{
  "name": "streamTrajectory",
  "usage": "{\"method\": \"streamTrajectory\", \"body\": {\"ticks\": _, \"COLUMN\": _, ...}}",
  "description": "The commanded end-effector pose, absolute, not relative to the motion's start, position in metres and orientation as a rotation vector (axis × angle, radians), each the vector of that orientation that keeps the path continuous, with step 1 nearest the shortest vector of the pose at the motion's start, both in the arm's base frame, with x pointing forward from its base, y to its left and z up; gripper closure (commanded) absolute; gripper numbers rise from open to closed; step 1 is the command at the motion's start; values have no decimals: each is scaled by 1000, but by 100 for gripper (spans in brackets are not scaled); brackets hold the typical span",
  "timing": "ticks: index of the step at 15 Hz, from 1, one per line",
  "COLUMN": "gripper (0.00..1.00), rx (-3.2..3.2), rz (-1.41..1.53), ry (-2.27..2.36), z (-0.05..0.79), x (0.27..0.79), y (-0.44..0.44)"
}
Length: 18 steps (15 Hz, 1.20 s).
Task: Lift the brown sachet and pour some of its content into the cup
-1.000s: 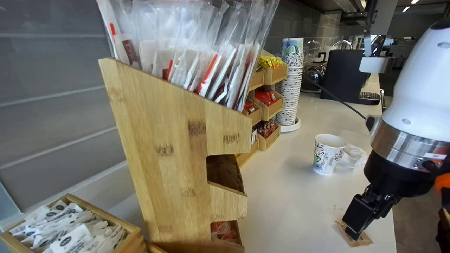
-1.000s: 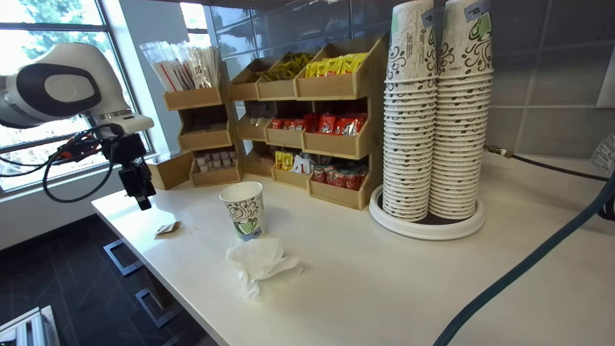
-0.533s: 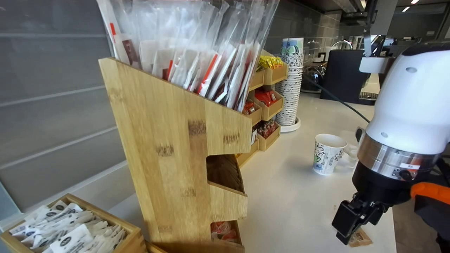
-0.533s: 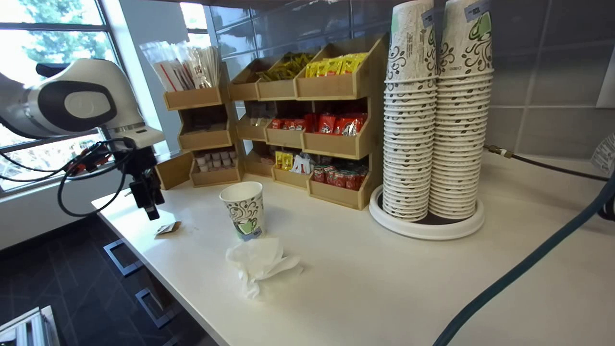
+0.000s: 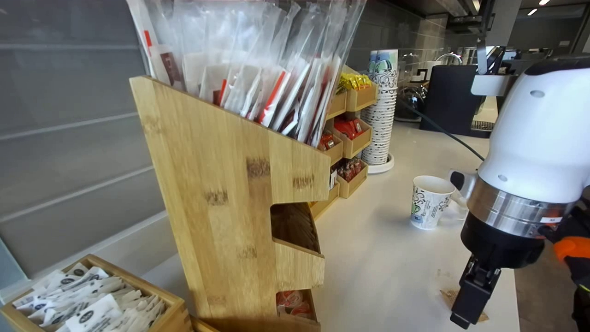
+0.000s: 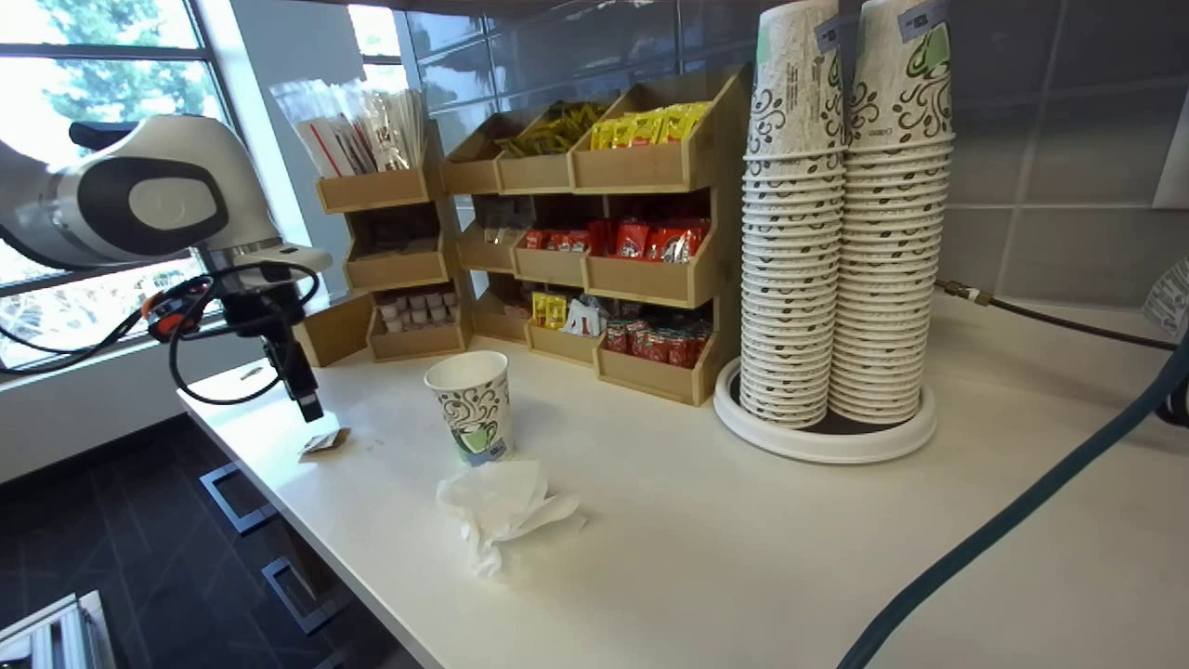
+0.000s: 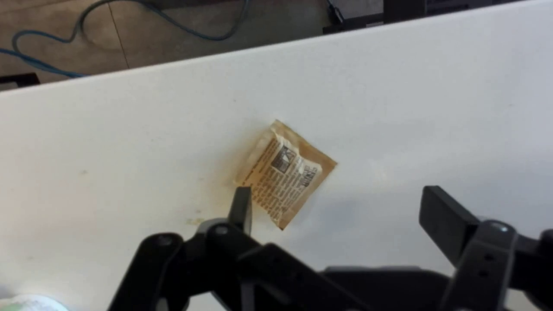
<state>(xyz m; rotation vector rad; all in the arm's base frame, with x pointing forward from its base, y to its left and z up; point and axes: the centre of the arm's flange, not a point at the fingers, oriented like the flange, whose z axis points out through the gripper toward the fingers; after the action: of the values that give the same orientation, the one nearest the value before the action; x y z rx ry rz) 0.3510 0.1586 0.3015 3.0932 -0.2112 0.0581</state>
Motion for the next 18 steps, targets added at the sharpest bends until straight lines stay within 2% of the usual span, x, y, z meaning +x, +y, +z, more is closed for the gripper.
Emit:
{"method": "streamTrajectory", "body": {"ticks": 1, "gripper": 0, "rx": 3124, "rz": 65, "ry": 101, "z": 300, "x": 341, "y": 151}}
{"method": "streamTrajectory", "body": {"ticks": 18, "gripper": 0, "rx": 2739, "rz": -132, "ry": 1512, "z": 282, "x": 350, "y": 160}}
